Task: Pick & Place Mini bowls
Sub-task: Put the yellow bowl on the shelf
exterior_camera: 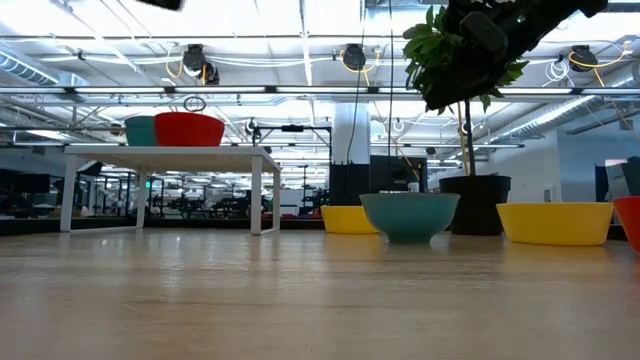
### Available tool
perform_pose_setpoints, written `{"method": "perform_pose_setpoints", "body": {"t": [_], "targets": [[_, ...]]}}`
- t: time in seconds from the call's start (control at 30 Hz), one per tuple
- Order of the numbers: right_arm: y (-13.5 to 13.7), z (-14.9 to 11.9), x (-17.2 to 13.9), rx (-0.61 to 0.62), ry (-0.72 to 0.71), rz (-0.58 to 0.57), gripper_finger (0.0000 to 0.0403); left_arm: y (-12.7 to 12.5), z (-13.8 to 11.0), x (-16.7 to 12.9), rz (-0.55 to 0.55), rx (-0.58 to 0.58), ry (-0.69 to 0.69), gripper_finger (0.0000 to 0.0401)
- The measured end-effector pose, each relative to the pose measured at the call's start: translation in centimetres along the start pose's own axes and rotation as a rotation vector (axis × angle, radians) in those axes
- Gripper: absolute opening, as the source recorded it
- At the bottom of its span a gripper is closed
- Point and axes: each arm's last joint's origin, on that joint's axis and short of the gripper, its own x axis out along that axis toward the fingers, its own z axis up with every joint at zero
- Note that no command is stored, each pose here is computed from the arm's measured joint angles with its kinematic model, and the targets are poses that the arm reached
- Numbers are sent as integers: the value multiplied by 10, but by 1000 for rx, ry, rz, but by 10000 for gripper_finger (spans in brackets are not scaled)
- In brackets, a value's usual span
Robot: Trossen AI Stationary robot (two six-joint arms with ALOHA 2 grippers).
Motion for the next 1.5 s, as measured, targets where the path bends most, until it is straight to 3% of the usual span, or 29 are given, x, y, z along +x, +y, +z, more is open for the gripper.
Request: {"method": "perform_pose_setpoints", "body": {"t": [0.33,0.57,0.83,1.1,1.5], "targets": [[0,0,0,-53,0,2,187,-49,-77,86,149,-211,232,155],[0,0,0,-82,0,3,187,-55,-114,134,302,-324,337,154],[1,0,0,-84,7,34,187,-56,-154,164,451,-448,364,154],[2,-1,0,-85,12,55,187,-47,-175,195,583,-490,347,154],[2,-1,0,-85,12,55,187,-13,-183,232,748,-597,288,142]]}}
